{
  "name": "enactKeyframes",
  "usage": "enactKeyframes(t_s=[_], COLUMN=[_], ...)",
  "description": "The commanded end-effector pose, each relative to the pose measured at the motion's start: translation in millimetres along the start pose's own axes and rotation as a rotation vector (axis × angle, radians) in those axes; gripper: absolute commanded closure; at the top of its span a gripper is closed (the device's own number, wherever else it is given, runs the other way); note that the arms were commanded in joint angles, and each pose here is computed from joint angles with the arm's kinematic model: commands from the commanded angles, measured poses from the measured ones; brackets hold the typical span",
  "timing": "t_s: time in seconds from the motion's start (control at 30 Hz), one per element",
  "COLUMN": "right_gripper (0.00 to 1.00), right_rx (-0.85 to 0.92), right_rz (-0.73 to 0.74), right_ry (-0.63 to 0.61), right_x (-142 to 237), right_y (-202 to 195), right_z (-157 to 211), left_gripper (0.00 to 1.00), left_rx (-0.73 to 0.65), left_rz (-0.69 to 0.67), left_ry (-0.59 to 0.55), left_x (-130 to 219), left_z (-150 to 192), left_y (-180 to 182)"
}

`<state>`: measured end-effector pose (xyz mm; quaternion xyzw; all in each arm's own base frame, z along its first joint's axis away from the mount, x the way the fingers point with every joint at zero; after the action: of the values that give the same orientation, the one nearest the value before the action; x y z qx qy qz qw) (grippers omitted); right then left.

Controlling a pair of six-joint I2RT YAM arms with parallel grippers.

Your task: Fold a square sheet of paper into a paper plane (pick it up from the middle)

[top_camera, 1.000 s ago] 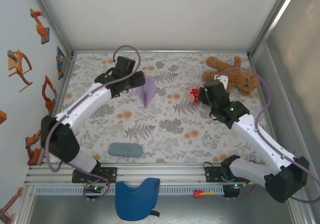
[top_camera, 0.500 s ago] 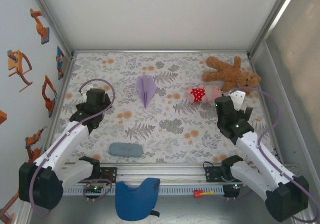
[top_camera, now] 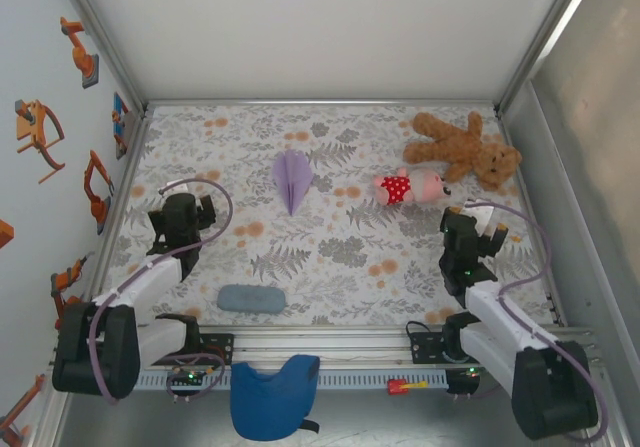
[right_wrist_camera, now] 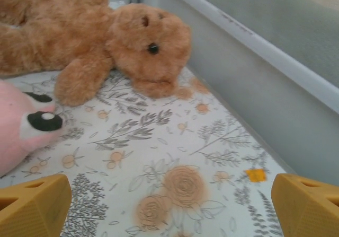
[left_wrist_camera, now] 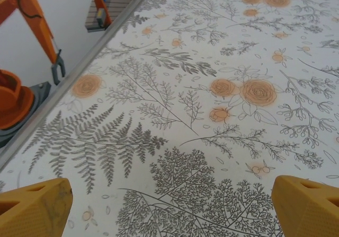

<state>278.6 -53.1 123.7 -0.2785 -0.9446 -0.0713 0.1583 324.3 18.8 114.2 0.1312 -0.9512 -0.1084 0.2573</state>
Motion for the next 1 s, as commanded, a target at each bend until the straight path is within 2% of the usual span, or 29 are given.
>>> enactKeyframes(t_s=[0.0, 0.3, 0.47, 0.87, 0.9, 0.97], right_gripper=[0.05, 0.05, 0.05, 0.06, 0.01, 0.00], right_rx=[-0.050, -0.030, -0.038, -0.012, -0.023, -0.029], right_rz=[-0.104, -0.211, -0.279, -0.306, -0.281, -0.263], right_ry=[-0.079, -0.067, -0.043, 0.004, 0.004, 0.020], right_x=[-12, -39, -53, -78, -80, -83], right_y=[22, 45, 55, 67, 65, 62], right_z=[-14, -18, -16, 5, 3, 4], left_gripper=[0.04, 0.04, 0.03, 0.04, 0.04, 0.04], left_rx=[-0.013, 0.028, 0.023, -0.011, -0.010, -0.014], left_rz=[0.094, 0.202, 0.276, 0.258, 0.257, 0.254], left_ry=[-0.156, -0.198, -0.172, -0.134, -0.135, -0.134], left_x=[-7, -31, -49, -60, -60, -60], left_z=[-22, -28, -19, -12, -12, -12], left_y=[-13, -16, -29, -35, -35, -35])
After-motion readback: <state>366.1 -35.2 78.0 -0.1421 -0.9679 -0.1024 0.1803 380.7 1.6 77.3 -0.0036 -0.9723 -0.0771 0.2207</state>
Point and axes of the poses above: each hand's point on the last joint's axis, 136 mm out from that joint toward the fingers, its own x axis back along the fingers, its own y axis along the line the jaws close on, z = x × y, the point moved 1 cm from there along x, back along the fingers, and after that the axes turned 12 degrees about -x, right-handed, at the moved point
